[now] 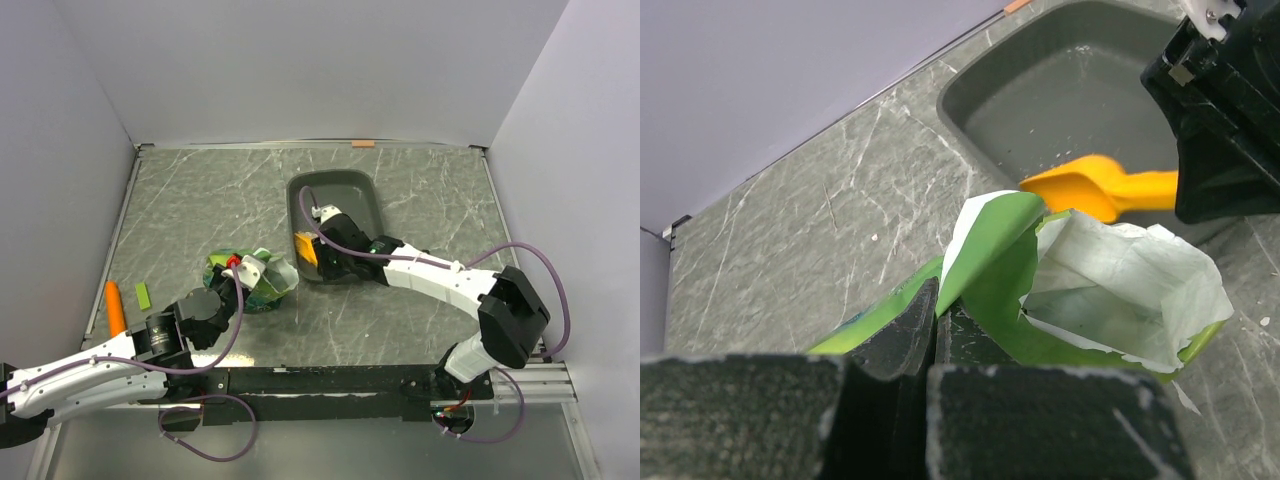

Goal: Fill the litter box with clean litter

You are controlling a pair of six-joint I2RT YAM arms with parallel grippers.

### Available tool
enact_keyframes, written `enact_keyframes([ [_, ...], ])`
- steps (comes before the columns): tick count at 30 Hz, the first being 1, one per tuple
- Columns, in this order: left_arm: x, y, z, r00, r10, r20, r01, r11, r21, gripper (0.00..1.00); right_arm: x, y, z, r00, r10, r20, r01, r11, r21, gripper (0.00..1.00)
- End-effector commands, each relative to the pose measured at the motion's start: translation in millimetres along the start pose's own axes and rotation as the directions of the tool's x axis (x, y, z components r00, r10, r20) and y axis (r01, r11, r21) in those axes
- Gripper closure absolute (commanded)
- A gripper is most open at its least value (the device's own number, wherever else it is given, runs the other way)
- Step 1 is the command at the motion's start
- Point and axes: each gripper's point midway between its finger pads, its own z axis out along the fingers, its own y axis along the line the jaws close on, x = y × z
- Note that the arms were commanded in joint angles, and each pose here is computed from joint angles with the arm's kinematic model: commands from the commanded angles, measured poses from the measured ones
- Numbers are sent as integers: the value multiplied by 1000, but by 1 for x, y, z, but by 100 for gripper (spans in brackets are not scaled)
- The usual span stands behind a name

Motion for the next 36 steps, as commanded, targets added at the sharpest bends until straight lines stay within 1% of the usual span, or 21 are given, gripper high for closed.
enact_keyframes([
  [1, 3, 7, 0, 1000, -9, -16, 9, 999, -44, 99, -27, 43, -13, 995, 4, 99, 18, 975, -219, 100],
  [3, 4, 7, 0, 1000, -9, -16, 9, 999, -46, 99, -23, 52, -12, 996, 0, 85, 22, 965, -261, 100],
  [7, 4, 8, 0, 1000, -8, -18, 7, 999, -49, 99, -24, 42, -17, 995, 9, 97, 11, 978, -208, 100],
  [8, 4, 8, 0, 1000, -8, -18, 7, 999, -49, 99, -28, 36, -24, 993, 11, 116, 11, 983, -184, 100],
  [9, 4, 7, 0, 1000, -8, -17, 7, 999, -47, 99, -39, 25, -29, 988, -2, 153, 20, 993, -118, 100],
  [10, 4, 8, 0, 1000, -6, -19, 5, 999, -47, 99, -32, 12, -34, 992, -20, 122, 26, 998, -54, 100],
  [12, 4, 7, 0, 1000, -7, -17, 6, 999, -44, 99, -49, -4, -57, 984, -42, 172, 36, 999, 37, 100],
  [13, 3, 7, 0, 1000, -8, -16, 7, 999, -44, 99, -47, -10, -66, 985, -52, 163, 43, 997, 60, 100],
  [15, 3, 7, -1, 1000, -7, -14, 7, 999, -43, 99, -62, -12, -97, 970, -70, 231, 58, 997, 57, 100],
  [18, 1, 9, -1, 1000, -10, -10, 10, 999, -45, 99, -68, -16, -126, 959, -88, 271, 73, 995, 63, 100],
  [22, 1, 9, -1, 1000, -12, -10, 11, 999, -44, 99, -59, -30, -127, 965, -122, 230, 94, 987, 130, 100],
  [25, 1, 9, -1, 1000, -13, -12, 12, 999, -45, 99, -43, -41, -110, 979, -150, 140, 122, 974, 191, 100],
  [26, 0, 9, -2, 1000, -11, -14, 11, 999, -45, 99, -36, -52, -101, 984, -156, 88, 129, 958, 257, 100],
  [27, 1, 9, -2, 1000, -13, -14, 12, 999, -48, 99, -31, -55, -102, 988, -141, 59, 120, 954, 274, 100],
  [28, 1, 10, -2, 1000, -9, -17, 8, 999, -52, 99, -31, -53, -101, 989, -136, 60, 115, 956, 271, 100],
  [31, 0, 13, -3, 1000, -15, -12, 14, 998, -64, 99, -47, -34, -120, 977, -126, 171, 100, 983, 156, 100],
  [32, 0, 14, -3, 1000, -13, -11, 13, 998, -66, 99, -59, -23, -138, 969, -120, 216, 102, 990, 93, 100],
  [33, 0, 14, -3, 1000, -14, -12, 13, 998, -69, 99, -62, -17, -147, 968, -122, 220, 113, 992, 57, 100],
  [34, 0, 14, -3, 1000, -14, -10, 14, 998, -67, 99, -57, -14, -153, 973, -132, 188, 128, 991, 36, 100],
  [35, 0, 14, -3, 1000, -13, -13, 12, 998, -65, 99, -64, -7, -165, 971, -133, 198, 135, 991, 4, 100],
  [36, 0, 13, -3, 1000, -15, -14, 14, 998, -64, 99, -61, 4, -171, 974, -137, 180, 150, 987, -61, 100],
])
